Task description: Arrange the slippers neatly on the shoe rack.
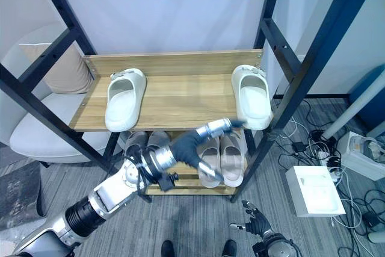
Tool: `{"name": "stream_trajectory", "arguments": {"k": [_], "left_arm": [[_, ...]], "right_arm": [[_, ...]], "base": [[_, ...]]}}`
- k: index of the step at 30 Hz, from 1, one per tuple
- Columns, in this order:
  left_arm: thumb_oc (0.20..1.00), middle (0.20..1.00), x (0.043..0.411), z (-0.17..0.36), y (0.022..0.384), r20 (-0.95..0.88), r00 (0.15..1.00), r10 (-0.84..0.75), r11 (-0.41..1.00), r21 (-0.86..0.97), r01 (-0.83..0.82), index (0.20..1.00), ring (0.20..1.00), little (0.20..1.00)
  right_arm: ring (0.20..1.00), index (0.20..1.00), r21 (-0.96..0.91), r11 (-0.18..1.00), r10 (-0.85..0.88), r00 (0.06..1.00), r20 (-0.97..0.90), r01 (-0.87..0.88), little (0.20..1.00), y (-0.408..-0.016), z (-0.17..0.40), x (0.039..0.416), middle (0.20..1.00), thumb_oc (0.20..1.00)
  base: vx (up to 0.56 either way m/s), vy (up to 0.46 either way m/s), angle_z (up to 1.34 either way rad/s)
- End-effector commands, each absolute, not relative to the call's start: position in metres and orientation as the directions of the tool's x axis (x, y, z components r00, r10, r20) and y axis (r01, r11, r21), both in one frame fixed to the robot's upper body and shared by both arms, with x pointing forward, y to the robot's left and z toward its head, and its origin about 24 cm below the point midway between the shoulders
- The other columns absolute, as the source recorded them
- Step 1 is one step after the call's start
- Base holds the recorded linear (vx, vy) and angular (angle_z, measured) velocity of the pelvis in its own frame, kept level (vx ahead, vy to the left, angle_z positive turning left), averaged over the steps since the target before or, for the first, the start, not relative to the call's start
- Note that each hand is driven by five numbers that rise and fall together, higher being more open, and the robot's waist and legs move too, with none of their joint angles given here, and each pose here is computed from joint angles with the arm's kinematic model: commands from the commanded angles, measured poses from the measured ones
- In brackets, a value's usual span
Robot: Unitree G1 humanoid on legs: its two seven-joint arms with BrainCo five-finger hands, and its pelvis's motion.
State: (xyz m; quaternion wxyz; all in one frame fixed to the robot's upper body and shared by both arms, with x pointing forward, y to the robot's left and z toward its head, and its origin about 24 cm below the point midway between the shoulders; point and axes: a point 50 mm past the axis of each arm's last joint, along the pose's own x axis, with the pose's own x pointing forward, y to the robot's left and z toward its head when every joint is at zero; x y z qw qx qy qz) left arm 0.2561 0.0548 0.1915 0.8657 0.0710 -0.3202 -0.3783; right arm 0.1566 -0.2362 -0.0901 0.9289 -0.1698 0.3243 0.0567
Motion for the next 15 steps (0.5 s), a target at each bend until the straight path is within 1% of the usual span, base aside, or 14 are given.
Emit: {"name": "stream_trajectory", "arguments": {"k": [1, 2, 4, 5, 7, 8, 9, 10, 11, 12, 15], "left_arm": [[1.0, 1.0, 0.262, 0.249, 0.084, 0.738, 0.449, -0.504, 0.858, 0.367, 0.359, 1.0, 1.0, 1.0], [1.0, 1.0, 0.263, 0.252, 0.09, 0.758, 0.456, -0.465, 0.881, 0.347, 0.322, 1.0, 1.0, 1.0], [1.0, 1.0, 0.274, 0.261, 0.117, 0.796, 0.484, -0.365, 0.918, 0.395, 0.042, 1.0, 1.0, 1.0], [1.0, 1.0, 0.279, 0.262, 0.127, 0.801, 0.496, -0.334, 0.9, 0.427, -0.083, 1.0, 1.0, 1.0], [1.0, 1.0, 0.286, 0.268, 0.143, 0.816, 0.495, -0.299, 0.837, 0.473, -0.275, 1.0, 1.0, 1.0], [1.0, 1.0, 0.286, 0.268, 0.143, 0.817, 0.493, -0.299, 0.837, 0.473, -0.277, 1.0, 1.0, 1.0], [1.0, 1.0, 0.294, 0.273, 0.159, 0.823, 0.491, -0.287, 0.713, 0.525, -0.464, 1.0, 1.0, 1.0], [1.0, 1.0, 0.298, 0.272, 0.164, 0.822, 0.498, -0.277, 0.681, 0.534, -0.502, 1.0, 1.0, 1.0], [1.0, 1.0, 0.298, 0.272, 0.164, 0.822, 0.498, -0.277, 0.681, 0.534, -0.502, 1.0, 1.0, 1.0], [1.0, 1.0, 0.307, 0.275, 0.182, 0.819, 0.511, -0.261, 0.502, 0.567, -0.653, 1.0, 1.0, 1.0], [1.0, 1.0, 0.317, 0.277, 0.204, 0.802, 0.542, -0.249, 0.264, 0.595, -0.759, 1.0, 1.0, 1.0]], "right_arm": [[1.0, 1.0, -0.279, 0.946, -0.013, 0.846, -0.533, -0.162, 1.0, -0.232, -0.077, 0.178, 1.0, 1.0], [1.0, 1.0, -0.273, 0.949, -0.013, 0.846, -0.533, -0.158, 1.0, -0.23, -0.077, 0.179, 1.0, 1.0], [1.0, 1.0, -0.272, 0.948, -0.004, 0.847, -0.532, -0.166, 1.0, -0.227, -0.078, 0.181, 1.0, 1.0], [1.0, 1.0, -0.273, 0.947, 0.0, 0.848, -0.53, -0.171, 1.0, -0.225, -0.078, 0.182, 1.0, 1.0], [1.0, 1.0, -0.278, 0.946, 0.001, 0.854, -0.52, -0.17, 1.0, -0.224, -0.076, 0.185, 1.0, 1.0], [1.0, 1.0, -0.277, 0.946, 0.001, 0.855, -0.519, -0.17, 1.0, -0.224, -0.076, 0.185, 1.0, 1.0], [1.0, 1.0, -0.275, 0.946, 0.009, 0.864, -0.504, -0.171, 1.0, -0.221, -0.074, 0.188, 1.0, 1.0], [1.0, 1.0, -0.278, 0.945, 0.012, 0.868, -0.497, -0.172, 1.0, -0.221, -0.073, 0.189, 1.0, 1.0], [1.0, 1.0, -0.278, 0.945, 0.012, 0.868, -0.497, -0.172, 1.0, -0.221, -0.073, 0.189, 1.0, 1.0], [1.0, 1.0, -0.283, 0.942, 0.023, 0.876, -0.481, -0.18, 1.0, -0.219, -0.07, 0.191, 1.0, 1.0], [1.0, 1.0, -0.289, 0.937, 0.042, 0.884, -0.465, -0.197, 1.0, -0.218, -0.066, 0.192, 1.0, 1.0]], "base": [[0.02, -0.022, 0.28], [0.04, -0.034, 0.21], [0.04, -0.023, 0.08], [0.03, -0.01, 0.0], [0.02, -0.002, 0.05], [0.03, 0.001, 0.07], [0.03, 0.006, 0.03], [0.04, 0.0, 0.03], [0.0, 0.0, 0.0], [0.0, 0.0, 0.0], [0.03, 0.01, -0.08]]}}
